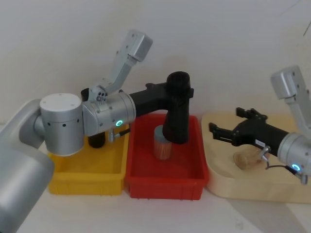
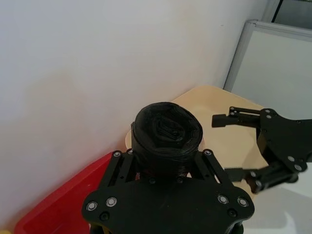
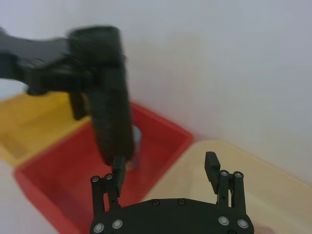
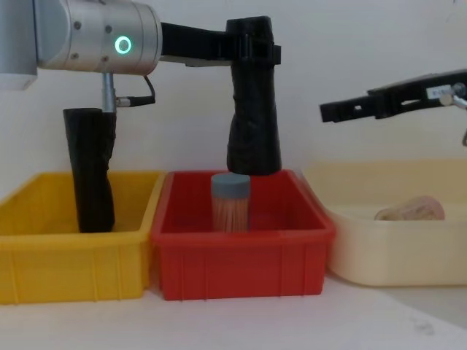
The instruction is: Pick up the garbage bag with the one hand and transfer it to the other hand.
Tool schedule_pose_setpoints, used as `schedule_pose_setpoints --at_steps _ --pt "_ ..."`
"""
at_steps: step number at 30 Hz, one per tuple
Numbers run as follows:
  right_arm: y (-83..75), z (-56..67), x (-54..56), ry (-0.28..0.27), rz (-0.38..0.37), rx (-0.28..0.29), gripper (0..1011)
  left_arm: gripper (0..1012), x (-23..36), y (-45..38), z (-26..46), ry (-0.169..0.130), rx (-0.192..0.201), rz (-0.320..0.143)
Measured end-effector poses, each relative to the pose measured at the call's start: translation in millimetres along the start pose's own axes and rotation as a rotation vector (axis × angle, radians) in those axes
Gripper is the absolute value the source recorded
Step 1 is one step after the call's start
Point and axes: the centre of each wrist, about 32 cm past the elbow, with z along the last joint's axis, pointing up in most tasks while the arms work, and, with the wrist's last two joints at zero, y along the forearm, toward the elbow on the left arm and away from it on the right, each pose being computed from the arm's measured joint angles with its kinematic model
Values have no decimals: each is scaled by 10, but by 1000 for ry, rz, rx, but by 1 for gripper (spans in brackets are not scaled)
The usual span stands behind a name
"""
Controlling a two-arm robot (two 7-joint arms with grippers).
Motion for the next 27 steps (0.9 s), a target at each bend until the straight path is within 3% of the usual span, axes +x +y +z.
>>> schedule_pose_setpoints --at_steps 7,16,27 --pt "116 41 -40 48 103 23 1001 404 -2 -21 2 1 2 -7" --pt "361 21 -89 115 223 10 1001 404 -5 -35 2 1 4 -12" --pt "642 2 -100 152 297 4 1001 404 -3 -40 1 2 5 -13"
